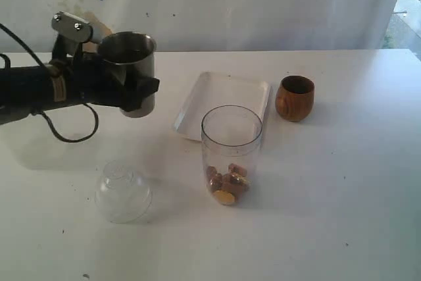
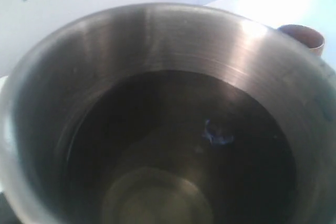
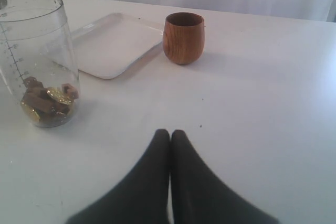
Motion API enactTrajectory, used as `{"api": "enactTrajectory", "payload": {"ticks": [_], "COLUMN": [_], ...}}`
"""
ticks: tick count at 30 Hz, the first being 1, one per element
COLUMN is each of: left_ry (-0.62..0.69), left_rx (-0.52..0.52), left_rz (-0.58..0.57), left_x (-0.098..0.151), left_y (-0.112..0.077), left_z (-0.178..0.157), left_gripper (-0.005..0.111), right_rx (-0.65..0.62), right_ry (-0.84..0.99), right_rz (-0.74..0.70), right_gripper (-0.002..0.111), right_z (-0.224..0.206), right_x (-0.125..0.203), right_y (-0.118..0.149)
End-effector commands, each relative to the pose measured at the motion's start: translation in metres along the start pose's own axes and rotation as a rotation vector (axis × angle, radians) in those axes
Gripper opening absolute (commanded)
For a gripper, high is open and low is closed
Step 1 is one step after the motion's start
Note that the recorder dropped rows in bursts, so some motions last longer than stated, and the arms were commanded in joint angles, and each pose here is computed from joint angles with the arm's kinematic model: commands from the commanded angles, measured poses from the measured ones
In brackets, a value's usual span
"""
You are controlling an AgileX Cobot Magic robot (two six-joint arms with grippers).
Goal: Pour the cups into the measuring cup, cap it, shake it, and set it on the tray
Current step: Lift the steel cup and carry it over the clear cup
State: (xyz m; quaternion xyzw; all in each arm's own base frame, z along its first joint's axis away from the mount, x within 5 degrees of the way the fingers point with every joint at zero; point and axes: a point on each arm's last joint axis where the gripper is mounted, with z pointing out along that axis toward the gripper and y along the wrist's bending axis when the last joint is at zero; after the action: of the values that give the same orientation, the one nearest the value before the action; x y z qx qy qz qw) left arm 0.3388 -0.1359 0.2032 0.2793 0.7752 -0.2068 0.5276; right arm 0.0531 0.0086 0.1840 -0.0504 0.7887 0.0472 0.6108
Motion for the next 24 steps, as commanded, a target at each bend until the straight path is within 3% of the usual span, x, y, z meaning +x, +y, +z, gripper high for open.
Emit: {"api": "enactTrajectory", "payload": {"ticks": [1,5,13,19,24], "left_ry": [-0.075,-0.093,-0.106,-0.1,-0.112], "left_rx": [0.064,0.131,0.185,0.18,0.171], "left_rz": [0.037,0.103,0.272,0.361,0.513], "left_x": [-0.026,-0.036,-0.054,-0.055,-0.054], "left_y": [-0.022,-0.046,-0.077,-0.082,-0.082], "left_z": [0.008,0.015,0.023,0.025,0.025], "left_gripper": [0.0,0.0,0.0,0.0,0.0], "right_rx": [0.004,0.004,0.004,0.004,0.004], "right_ry": [0.0,0.0,0.0,0.0,0.0], "right_rz": [-0.002,-0.002,-0.002,-0.002,-0.002], "right_gripper": [0.0,0.0,0.0,0.0,0.0], "right_z": [0.0,0.0,0.0,0.0,0.0], "right_x": [0.001,0.001,0.001,0.001,0.001], "right_y": [0.0,0.0,0.0,0.0,0.0]}}
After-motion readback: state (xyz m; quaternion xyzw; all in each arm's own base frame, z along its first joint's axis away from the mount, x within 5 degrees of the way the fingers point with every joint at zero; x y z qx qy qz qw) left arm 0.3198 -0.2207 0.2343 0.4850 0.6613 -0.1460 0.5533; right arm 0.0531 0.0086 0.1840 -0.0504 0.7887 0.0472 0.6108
